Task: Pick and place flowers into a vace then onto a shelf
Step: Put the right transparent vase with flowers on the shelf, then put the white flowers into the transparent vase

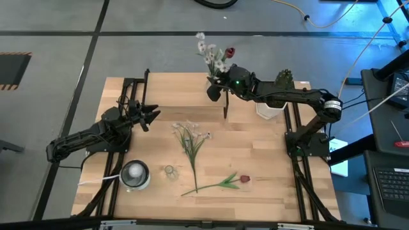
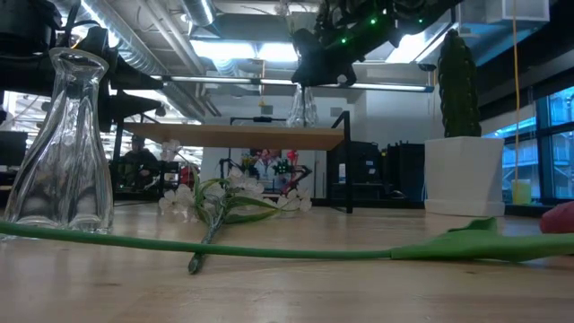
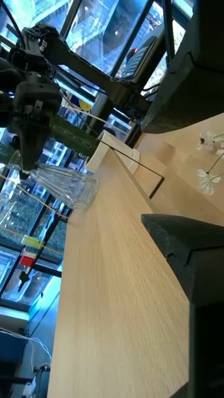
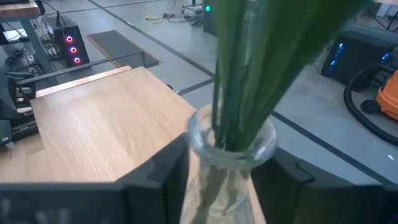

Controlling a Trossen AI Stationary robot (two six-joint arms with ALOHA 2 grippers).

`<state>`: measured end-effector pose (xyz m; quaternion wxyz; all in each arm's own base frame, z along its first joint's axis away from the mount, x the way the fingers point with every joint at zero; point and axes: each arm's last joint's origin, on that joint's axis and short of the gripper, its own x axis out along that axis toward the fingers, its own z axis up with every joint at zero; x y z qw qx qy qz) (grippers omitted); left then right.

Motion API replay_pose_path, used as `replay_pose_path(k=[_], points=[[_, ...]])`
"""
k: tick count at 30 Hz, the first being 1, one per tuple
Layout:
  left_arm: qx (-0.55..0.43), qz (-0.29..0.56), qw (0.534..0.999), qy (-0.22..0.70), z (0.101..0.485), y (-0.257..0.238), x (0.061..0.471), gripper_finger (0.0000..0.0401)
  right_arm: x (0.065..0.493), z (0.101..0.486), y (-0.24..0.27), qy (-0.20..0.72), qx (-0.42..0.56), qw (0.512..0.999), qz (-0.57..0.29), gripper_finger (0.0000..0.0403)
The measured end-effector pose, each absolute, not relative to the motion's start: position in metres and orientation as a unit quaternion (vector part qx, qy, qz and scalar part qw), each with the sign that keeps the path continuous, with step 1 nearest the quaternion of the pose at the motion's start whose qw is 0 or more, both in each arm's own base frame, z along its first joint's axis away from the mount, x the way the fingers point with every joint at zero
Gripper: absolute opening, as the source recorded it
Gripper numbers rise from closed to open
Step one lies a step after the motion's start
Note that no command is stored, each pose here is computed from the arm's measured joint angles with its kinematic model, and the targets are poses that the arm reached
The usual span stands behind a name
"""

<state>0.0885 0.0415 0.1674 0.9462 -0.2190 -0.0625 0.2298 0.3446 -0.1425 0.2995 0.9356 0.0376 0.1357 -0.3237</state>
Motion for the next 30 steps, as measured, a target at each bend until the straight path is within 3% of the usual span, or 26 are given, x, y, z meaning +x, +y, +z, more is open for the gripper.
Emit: replay_pose_path(k=[30], points=[[-0.219, 0.23, 0.946, -0.063, 0.1674, 0.0415, 0.0885, 0.0216, 0.3382, 0.297, -0.1402, 0.173, 0.053, 0.929, -0.324, 0.0385]])
